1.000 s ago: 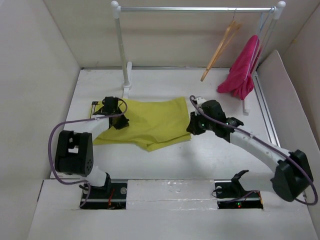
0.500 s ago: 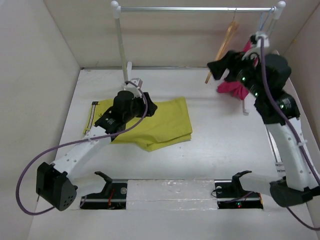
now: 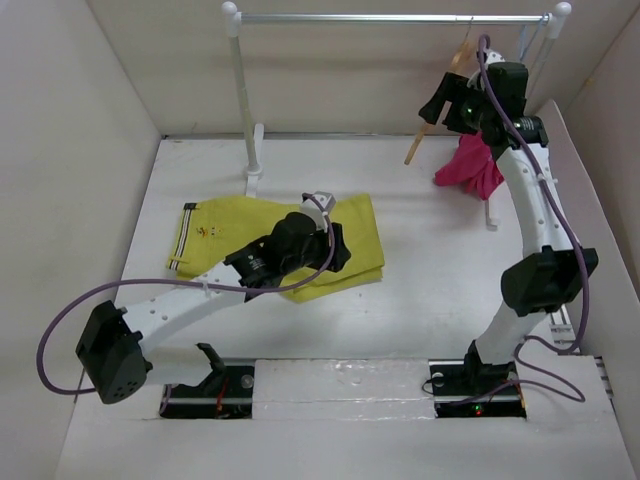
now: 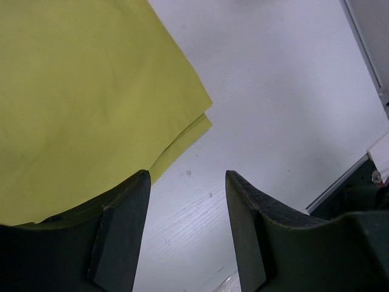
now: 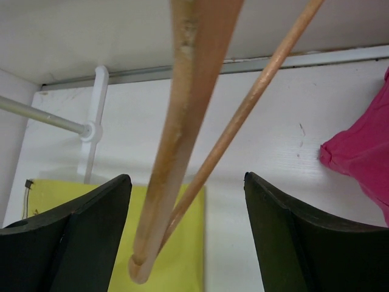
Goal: Place the trousers on the hanger
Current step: Pick up the hanger from the clothesline.
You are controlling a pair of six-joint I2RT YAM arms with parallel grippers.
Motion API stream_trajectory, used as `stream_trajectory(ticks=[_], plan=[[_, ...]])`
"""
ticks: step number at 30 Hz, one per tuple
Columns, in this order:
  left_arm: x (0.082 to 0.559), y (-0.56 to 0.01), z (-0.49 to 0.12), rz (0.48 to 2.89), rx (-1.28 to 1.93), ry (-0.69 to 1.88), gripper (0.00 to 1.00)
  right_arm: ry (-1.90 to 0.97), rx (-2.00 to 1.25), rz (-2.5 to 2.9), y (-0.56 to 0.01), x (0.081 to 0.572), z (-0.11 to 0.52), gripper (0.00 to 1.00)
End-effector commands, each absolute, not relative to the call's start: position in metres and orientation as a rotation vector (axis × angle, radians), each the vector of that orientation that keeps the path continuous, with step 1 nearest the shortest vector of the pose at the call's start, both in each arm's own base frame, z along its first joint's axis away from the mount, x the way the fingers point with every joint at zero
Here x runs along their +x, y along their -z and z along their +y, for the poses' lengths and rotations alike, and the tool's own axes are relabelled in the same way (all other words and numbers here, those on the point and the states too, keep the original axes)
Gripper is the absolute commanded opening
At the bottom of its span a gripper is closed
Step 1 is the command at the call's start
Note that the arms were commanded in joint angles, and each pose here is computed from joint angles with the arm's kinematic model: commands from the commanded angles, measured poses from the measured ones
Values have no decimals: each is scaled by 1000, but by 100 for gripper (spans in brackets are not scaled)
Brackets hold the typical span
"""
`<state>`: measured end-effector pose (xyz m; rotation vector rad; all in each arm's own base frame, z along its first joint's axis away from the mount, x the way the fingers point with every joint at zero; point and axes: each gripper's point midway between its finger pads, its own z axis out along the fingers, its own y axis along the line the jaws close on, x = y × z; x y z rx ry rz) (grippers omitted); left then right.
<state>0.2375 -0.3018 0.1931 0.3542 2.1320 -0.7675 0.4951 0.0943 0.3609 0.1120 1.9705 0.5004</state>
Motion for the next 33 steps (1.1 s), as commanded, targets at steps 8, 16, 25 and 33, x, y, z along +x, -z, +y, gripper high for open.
stream_trajectory(ticks=[8, 16, 25, 33], plan=[[241, -192, -296, 2134, 282, 749, 48, -591, 134, 1881, -366, 496, 107, 53], [242, -195, -298, 2139, 265, 755, 47, -578, 124, 1832, -376, 492, 101, 23], [264, -284, -306, 2050, 164, 886, 54, -493, 23, 1746, -424, 460, 98, 0], [281, -387, -324, 1860, 182, 965, 64, -502, -37, 1777, -410, 420, 103, 0]])
